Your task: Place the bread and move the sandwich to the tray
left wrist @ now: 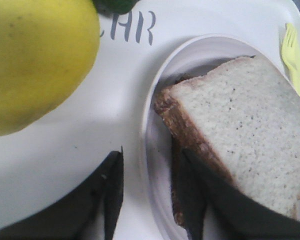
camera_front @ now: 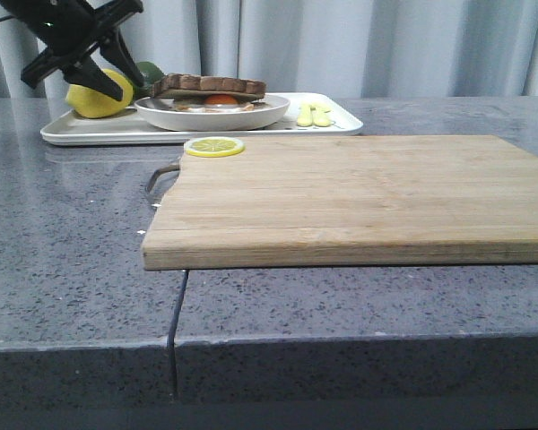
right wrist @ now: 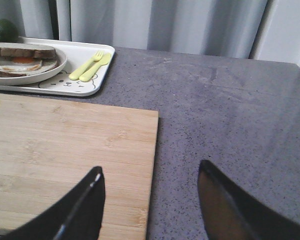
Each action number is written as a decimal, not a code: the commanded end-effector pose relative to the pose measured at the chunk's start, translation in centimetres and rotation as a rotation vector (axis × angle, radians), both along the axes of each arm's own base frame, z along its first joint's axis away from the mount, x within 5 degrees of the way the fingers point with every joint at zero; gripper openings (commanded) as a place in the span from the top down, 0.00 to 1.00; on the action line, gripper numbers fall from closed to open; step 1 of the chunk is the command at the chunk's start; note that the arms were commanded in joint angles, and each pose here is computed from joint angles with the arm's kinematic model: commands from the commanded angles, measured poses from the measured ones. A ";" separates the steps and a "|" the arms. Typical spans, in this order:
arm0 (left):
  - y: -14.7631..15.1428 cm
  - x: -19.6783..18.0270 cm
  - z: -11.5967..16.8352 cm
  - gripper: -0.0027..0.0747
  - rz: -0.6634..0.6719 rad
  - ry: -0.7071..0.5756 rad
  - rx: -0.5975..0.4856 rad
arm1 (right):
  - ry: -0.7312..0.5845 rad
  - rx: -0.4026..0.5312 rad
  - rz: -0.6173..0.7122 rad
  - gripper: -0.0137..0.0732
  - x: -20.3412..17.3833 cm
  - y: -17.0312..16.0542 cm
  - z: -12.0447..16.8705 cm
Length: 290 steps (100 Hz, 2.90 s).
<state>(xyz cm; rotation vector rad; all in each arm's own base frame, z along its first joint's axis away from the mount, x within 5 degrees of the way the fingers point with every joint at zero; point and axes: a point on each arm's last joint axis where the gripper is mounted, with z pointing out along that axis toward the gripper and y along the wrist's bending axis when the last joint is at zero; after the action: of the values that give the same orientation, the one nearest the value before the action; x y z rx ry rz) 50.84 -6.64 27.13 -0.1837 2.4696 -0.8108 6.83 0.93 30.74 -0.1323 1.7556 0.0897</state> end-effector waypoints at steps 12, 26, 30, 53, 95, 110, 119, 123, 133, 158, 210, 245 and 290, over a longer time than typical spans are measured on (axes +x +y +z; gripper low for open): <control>2.0 -2.2 7.0 0.65 0.018 -0.119 -0.029 | -0.099 0.004 -0.005 0.35 0.1 0.0 1.5; 3.7 -3.9 9.8 0.65 0.020 -0.136 -0.013 | -0.099 0.004 -0.005 0.35 0.1 0.0 1.5; 4.0 -4.4 10.5 0.65 0.020 -0.146 -0.008 | -0.099 0.004 -0.005 0.35 0.1 0.0 1.5; 5.0 -7.8 15.9 0.65 0.012 -0.287 0.038 | -0.099 0.004 -0.005 0.35 0.1 0.0 1.5; 3.8 -16.2 24.8 0.65 0.003 -0.600 0.113 | -0.095 0.003 -0.005 0.35 0.1 0.0 1.5; 3.9 -19.8 24.8 0.65 0.026 -0.648 0.144 | -0.095 0.003 -0.005 0.35 0.1 0.0 1.5; 4.0 -22.2 24.1 0.65 0.057 -0.682 0.153 | -0.095 0.003 -0.005 0.35 0.1 0.0 1.5; 4.1 -23.3 23.7 0.65 0.078 -0.697 0.157 | -0.095 0.003 -0.005 0.35 0.1 0.0 1.5; 4.4 -26.7 22.6 0.65 0.132 -0.762 0.188 | -0.100 0.004 -0.005 0.35 0.1 0.0 1.5; 5.2 -34.1 16.7 0.65 0.272 -0.846 0.232 | -0.100 0.004 -0.005 0.35 0.1 0.0 1.5; 5.7 -42.8 6.1 0.65 0.338 -0.950 0.342 | -0.106 -0.005 -0.005 0.37 0.1 0.0 1.4; 5.6 -42.8 3.6 0.68 0.323 -0.892 0.348 | -0.123 -0.010 -0.003 0.76 0.5 0.0 0.3; 5.7 -42.7 3.1 0.99 0.325 -0.881 0.350 | -0.095 -0.014 -0.003 0.98 0.5 0.0 0.1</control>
<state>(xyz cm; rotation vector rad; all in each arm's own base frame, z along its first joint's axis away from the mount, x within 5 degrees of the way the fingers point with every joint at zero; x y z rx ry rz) 8.08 -1.23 28.83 -0.0363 1.7225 -0.2259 7.27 0.98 29.45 -0.1351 1.7469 0.0859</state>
